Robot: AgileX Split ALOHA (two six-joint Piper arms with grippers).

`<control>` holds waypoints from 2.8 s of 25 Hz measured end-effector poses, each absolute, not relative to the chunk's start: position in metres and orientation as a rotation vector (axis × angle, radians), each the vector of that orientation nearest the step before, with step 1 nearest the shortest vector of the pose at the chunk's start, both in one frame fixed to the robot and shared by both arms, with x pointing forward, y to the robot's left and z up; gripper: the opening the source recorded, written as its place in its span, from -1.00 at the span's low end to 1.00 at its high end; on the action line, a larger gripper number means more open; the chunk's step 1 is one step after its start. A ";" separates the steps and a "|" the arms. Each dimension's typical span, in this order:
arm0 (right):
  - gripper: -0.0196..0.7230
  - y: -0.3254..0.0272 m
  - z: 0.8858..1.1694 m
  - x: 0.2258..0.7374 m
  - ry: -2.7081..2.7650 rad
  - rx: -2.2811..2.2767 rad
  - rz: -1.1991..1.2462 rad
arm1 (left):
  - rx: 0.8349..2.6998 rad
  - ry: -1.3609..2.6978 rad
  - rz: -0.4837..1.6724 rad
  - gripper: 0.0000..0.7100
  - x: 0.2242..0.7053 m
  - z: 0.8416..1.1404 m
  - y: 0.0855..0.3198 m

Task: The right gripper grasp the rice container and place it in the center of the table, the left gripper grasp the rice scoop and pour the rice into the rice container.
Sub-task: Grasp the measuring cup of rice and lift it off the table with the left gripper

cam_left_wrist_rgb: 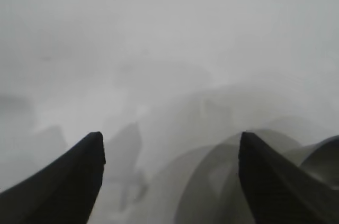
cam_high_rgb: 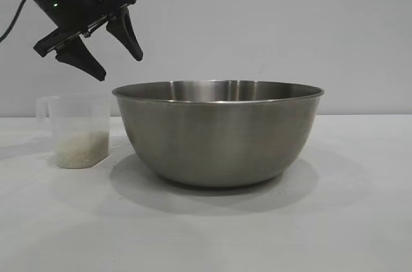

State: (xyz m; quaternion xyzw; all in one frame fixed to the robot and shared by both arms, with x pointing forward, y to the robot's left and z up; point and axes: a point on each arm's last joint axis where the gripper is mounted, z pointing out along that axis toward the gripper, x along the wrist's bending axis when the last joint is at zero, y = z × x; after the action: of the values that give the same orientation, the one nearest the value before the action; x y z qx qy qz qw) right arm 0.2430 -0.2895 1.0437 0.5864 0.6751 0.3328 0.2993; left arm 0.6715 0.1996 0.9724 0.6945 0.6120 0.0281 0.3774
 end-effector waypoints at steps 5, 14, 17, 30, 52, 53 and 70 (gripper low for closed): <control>0.55 -0.290 1.044 0.243 1.793 1.557 0.883 | 1.977 1.472 0.137 0.30 0.659 0.992 0.206; 0.55 -0.290 1.044 0.243 1.792 1.557 0.881 | 2.111 1.489 0.175 0.30 0.629 1.037 0.217; 0.55 -0.290 1.044 0.243 1.792 1.557 0.881 | 2.168 1.548 0.120 0.30 0.616 1.044 0.221; 0.55 -0.290 1.044 0.243 1.792 1.557 0.881 | 2.257 1.730 0.159 0.30 0.556 1.089 0.244; 0.55 -0.290 1.044 0.243 1.790 1.555 0.880 | 1.695 1.664 0.612 0.15 0.435 0.982 0.270; 0.55 -0.290 1.044 0.243 1.790 1.555 0.880 | 1.676 1.654 0.642 0.15 0.432 0.977 0.271; 0.55 -0.290 1.044 0.243 1.789 1.557 0.879 | 1.519 1.269 0.958 0.15 0.397 0.934 0.266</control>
State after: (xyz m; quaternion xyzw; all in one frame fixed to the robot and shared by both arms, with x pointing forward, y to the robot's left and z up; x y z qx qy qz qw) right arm 0.2431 -0.2898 1.0438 0.5869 0.6743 0.3314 0.3017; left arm 0.3971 0.2661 0.9343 0.6154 0.5142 0.3882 0.4540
